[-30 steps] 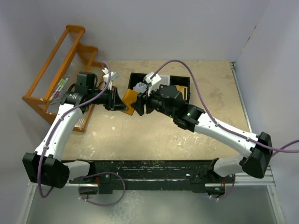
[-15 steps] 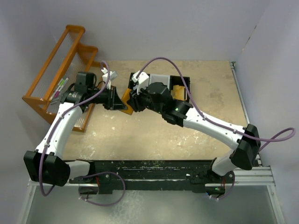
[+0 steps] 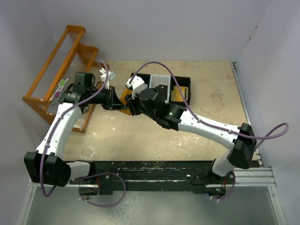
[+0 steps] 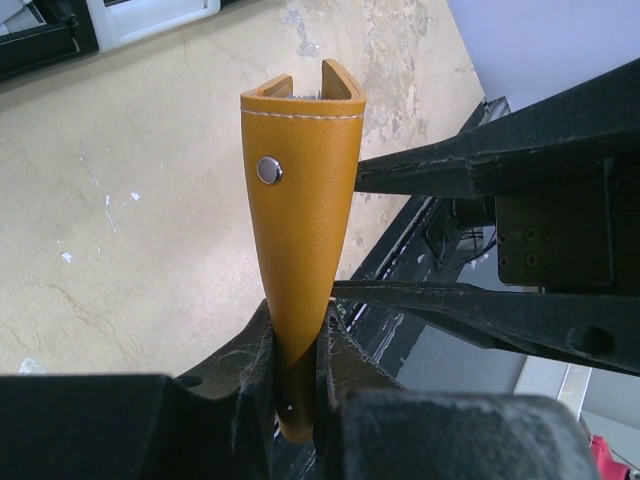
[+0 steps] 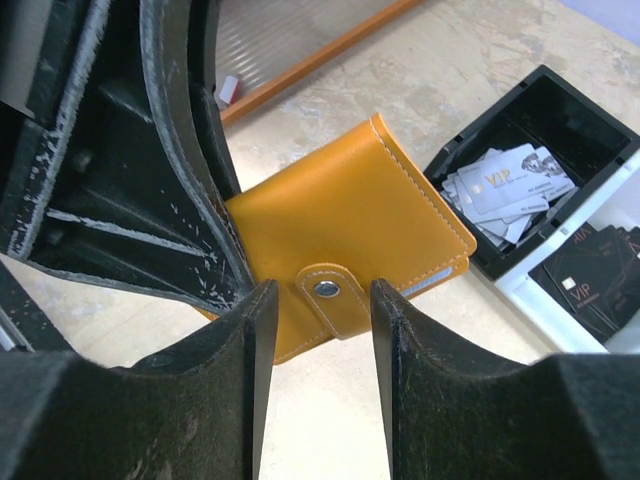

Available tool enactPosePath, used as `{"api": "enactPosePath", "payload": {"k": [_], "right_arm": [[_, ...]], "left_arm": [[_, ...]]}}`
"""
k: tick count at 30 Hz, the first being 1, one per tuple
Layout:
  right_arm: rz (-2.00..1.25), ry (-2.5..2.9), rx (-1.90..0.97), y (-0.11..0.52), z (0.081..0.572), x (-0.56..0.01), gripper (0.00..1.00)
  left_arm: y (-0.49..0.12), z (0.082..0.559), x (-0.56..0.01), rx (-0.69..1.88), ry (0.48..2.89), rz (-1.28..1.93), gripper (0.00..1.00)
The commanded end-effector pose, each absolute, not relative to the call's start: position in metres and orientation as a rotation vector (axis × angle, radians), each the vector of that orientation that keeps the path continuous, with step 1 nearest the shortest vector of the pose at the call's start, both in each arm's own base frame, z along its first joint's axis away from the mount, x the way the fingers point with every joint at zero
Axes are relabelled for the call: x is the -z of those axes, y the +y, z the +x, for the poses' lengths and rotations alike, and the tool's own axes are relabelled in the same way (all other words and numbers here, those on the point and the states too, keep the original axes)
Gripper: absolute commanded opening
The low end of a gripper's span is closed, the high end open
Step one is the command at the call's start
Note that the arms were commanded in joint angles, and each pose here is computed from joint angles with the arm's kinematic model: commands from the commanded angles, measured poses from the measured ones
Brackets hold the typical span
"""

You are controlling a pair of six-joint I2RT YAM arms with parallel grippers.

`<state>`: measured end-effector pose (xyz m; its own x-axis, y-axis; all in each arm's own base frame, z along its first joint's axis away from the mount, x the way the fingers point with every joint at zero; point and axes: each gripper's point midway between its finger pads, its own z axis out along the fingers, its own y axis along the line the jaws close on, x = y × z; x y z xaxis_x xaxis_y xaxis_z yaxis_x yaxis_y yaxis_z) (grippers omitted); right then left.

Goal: Take the credit cards out of the card holder

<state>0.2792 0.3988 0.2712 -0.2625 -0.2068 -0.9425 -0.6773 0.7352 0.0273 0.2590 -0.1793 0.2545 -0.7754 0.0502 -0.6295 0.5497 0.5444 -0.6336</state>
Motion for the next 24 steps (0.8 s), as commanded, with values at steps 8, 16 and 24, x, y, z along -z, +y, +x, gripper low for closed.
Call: {"api": "enactPosePath", "payload": {"k": [8, 16, 24], "right_arm": [[-0.481, 1.826, -0.324, 0.377, 0.303, -0.279, 0.25], [-0.449, 1.799, -0.287, 0.386, 0.3, -0.282, 0.39], [-0.447, 1.777, -0.211, 0.394, 0.294, -0.273, 0.47]], "left_arm": [[-0.187, 0.252, -0.287, 1.297, 2.108, 0.543, 0.0], [-0.186, 0.254, -0.287, 1.312, 2.113, 0.529, 0.0], [-0.185, 0.253, -0.287, 1.333, 2.113, 0.518, 0.0]]}}
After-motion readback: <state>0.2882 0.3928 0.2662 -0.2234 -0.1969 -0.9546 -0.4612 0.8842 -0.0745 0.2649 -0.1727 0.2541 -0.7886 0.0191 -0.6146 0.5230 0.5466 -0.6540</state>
